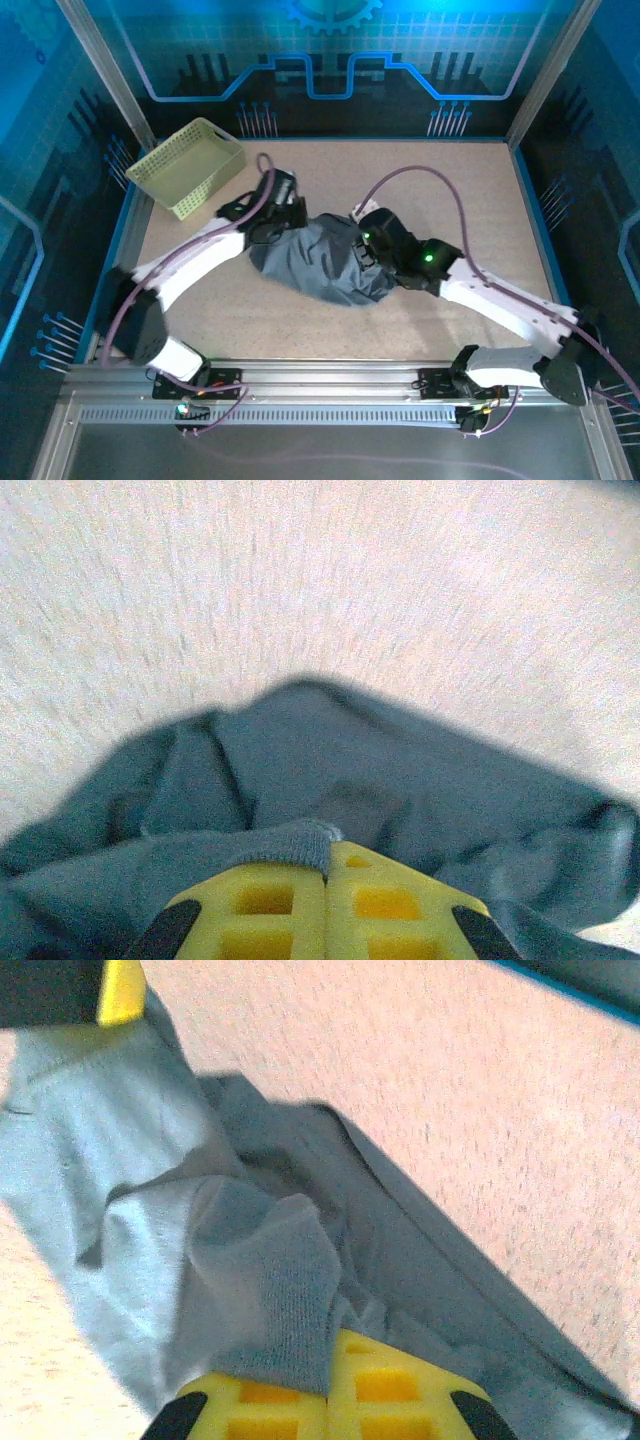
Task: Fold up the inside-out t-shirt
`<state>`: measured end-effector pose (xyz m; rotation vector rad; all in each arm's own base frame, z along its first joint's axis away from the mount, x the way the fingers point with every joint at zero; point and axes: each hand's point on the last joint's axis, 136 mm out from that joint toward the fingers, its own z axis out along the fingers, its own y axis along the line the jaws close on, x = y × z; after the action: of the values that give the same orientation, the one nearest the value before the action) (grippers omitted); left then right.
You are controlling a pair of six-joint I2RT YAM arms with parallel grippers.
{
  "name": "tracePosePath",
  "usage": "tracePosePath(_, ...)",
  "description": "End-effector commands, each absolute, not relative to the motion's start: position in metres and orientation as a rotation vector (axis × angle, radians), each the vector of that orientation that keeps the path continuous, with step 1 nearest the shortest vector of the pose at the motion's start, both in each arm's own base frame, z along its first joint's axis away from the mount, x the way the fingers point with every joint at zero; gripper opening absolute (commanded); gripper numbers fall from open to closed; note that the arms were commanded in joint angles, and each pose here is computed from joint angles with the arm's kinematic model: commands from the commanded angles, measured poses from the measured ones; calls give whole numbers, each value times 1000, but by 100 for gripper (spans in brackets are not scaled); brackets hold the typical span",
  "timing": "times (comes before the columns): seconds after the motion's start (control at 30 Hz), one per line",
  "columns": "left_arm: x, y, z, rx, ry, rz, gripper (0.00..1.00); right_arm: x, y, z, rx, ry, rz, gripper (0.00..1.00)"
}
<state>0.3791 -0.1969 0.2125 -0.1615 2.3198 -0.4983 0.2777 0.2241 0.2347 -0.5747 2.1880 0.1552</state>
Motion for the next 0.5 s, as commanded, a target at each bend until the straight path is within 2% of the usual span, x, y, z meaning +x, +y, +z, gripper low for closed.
tracePosePath(0.0, 372, -138, 315, -250, 1997, -472, 0, 260, 233, 318, -662, 2067, 311, 0)
tracePosePath(0.17, 297, -77, 453, -244, 1595, -487, 0, 217, 250, 431, -746, 1769, 643, 0)
tracePosePath(0.23, 273, -71, 483, -211, 1506, -507, 0, 210, 245, 447, -740, 1690, 667, 0)
tracePosePath(0.33, 275, -82, 481, -163, 1566, -540, 0, 235, 235, 409, -698, 1801, 495, 0)
tracePosePath(0.4, 295, -104, 453, -116, 1686, -576, 0, 259, 225, 359, -662, 1951, 332, 0)
tracePosePath(0.47, 325, -120, 403, -130, 1881, -558, 0, 280, 211, 289, -621, 2173, 191, 0)
